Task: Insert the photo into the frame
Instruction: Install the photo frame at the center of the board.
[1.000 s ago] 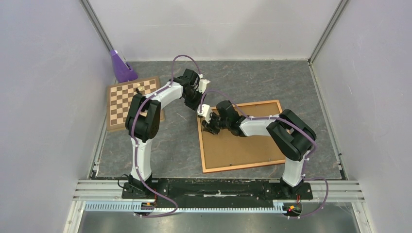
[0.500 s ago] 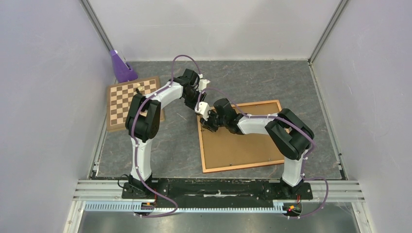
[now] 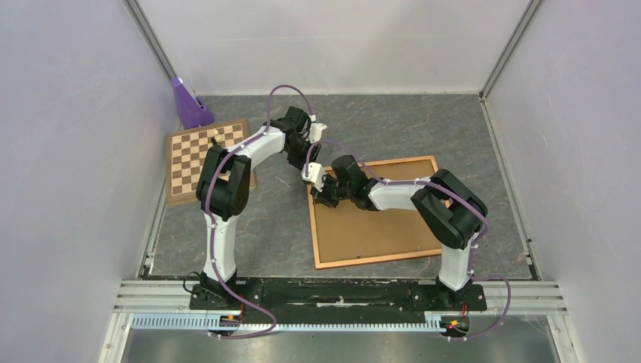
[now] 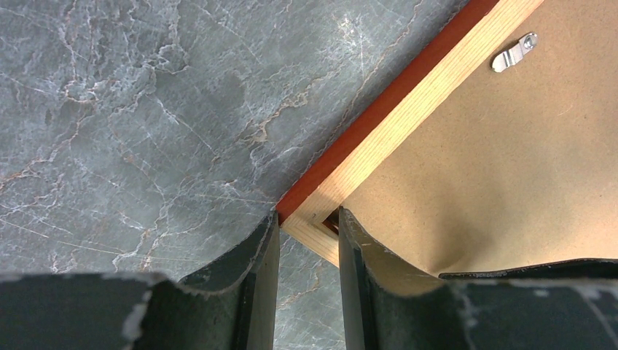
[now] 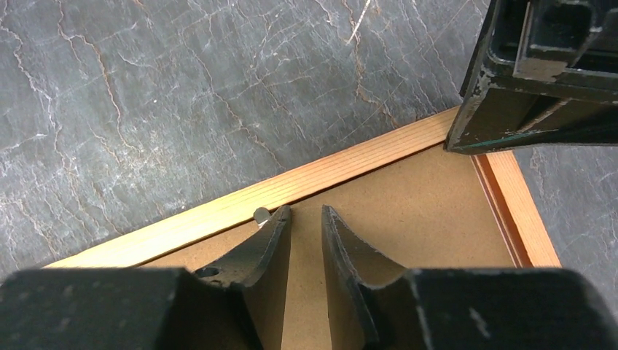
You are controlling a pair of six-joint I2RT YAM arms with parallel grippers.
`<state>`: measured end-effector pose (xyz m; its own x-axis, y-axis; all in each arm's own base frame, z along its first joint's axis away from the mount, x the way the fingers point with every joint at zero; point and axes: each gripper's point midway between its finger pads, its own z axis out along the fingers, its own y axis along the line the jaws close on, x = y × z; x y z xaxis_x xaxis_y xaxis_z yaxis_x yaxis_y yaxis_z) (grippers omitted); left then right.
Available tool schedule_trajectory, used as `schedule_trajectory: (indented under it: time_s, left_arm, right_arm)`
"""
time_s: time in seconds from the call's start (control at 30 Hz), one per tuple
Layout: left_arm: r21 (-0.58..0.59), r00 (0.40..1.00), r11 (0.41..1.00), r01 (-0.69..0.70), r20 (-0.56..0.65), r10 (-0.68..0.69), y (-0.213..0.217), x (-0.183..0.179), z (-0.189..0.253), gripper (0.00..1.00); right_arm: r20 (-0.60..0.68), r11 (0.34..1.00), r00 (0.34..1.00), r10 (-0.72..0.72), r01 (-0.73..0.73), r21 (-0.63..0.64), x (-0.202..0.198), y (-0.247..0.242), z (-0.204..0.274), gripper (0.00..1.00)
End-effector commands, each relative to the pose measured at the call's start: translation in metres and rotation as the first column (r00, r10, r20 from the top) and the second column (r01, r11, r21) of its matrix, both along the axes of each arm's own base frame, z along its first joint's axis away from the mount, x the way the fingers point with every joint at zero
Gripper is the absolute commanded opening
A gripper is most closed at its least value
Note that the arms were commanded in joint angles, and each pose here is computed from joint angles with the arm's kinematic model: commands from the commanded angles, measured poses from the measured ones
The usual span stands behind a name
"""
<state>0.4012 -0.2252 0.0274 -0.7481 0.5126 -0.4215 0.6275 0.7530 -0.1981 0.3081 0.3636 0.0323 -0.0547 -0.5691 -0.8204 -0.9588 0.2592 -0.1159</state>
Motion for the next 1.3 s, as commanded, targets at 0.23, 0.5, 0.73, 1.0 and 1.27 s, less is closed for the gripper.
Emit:
schedule_trajectory:
  time_s: [0.23, 0.5, 0.73, 1.0, 1.27]
  left_arm:
    - [-0.021, 0.999, 1.0, 0.022, 0.034, -0.021, -0.007, 0.011, 0.003, 0.19]
    - [-0.021, 0.999, 0.999, 0.025, 0.043, -0.024, -0.008, 0.015, 0.004, 0.19]
    - [-0.019, 0.999, 1.0, 0.024, 0.041, -0.023, -0.008, 0.015, 0.002, 0.18]
    - [-0.02, 0.999, 1.0, 0.015, 0.03, -0.015, -0.007, 0.014, 0.0, 0.18]
    - [-0.025, 1.0, 1.0, 0.009, 0.029, -0.008, -0.008, 0.013, 0.002, 0.17]
  right_arm:
    - [-0.054, 0.976, 0.975, 0.216, -0.217, -0.018, -0.042, 0.006, -0.008, 0.24]
    - [-0.053, 0.94, 0.94, 0.336, -0.338, -0.047, -0.051, 0.009, -0.012, 0.24]
    - [-0.003, 0.947, 0.95, 0.311, -0.31, -0.089, -0.04, 0.009, -0.005, 0.24]
    - [0.089, 0.993, 0.989, 0.119, -0.116, -0.039, 0.0, 0.009, 0.045, 0.24]
    - [0.064, 0.996, 0.994, 0.088, -0.089, 0.004, -0.002, -0.004, 0.067, 0.24]
